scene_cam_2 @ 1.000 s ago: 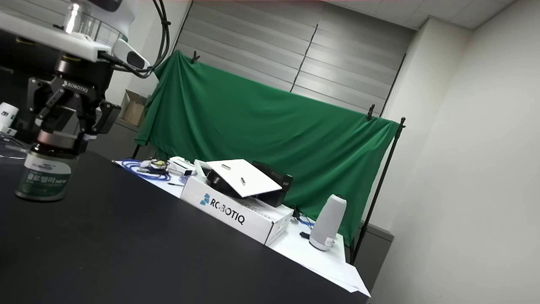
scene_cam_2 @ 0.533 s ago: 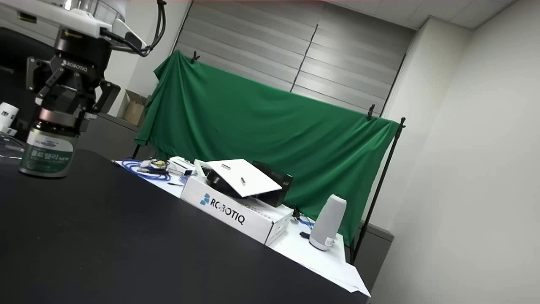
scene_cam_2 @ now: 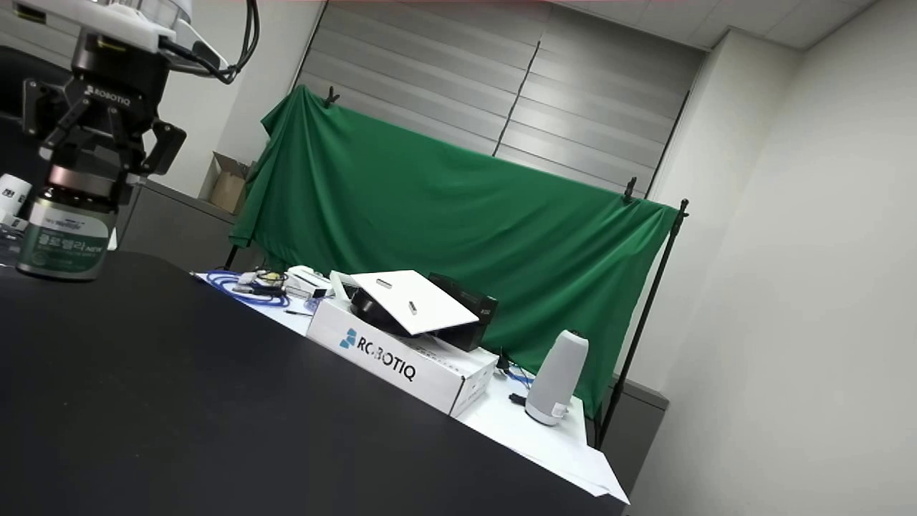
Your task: Move the bottle backwards
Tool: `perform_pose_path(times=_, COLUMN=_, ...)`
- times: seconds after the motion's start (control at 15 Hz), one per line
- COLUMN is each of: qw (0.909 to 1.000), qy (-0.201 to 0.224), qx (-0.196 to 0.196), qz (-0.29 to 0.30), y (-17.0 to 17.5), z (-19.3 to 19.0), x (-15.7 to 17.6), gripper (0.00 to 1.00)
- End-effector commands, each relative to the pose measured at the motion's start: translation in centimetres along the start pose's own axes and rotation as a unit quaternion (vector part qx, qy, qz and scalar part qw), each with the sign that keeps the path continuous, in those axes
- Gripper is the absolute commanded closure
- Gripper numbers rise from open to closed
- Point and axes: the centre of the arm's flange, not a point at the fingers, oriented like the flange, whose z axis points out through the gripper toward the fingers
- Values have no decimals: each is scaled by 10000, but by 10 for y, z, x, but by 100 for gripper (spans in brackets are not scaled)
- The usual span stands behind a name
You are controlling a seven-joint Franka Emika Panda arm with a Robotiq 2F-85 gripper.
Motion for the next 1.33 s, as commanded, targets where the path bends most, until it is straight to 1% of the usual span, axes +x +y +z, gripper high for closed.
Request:
perform_pose_path(times=0.0, qw=10000, qy=-9, qx=2, qz=-9, y=0, z=0, x=0, gripper=39)
perform_pose_path(times=0.53, qw=10000, qy=-18, qx=5, qz=-17, y=0, z=1, x=1, gripper=39)
perform_pose_path(times=0.6, qw=10000, qy=-18, qx=5, qz=-17, y=0, z=1, x=1, gripper=64)
perform_pose_path(times=0.67, qw=9999, qy=57, qx=8, qz=-122, y=6, z=-1, x=12, gripper=64)
perform_pose_path(times=0.8, qw=9995, qy=261, qx=-97, qz=-143, y=17, z=-9, x=39, gripper=64)
perform_pose_path(times=0.93, qw=9984, qy=477, qx=-173, qz=-250, y=31, z=-20, x=73, gripper=64)
perform_pose_path(times=1.0, qw=9978, qy=559, qx=-145, qz=-316, y=37, z=-27, x=92, gripper=64)
perform_pose_path(times=1.13, qw=9968, qy=667, qx=-139, qz=-422, y=41, z=-37, x=128, gripper=64)
perform_pose_path(times=1.27, qw=9959, qy=694, qx=-125, qz=-567, y=36, z=-39, x=157, gripper=64)
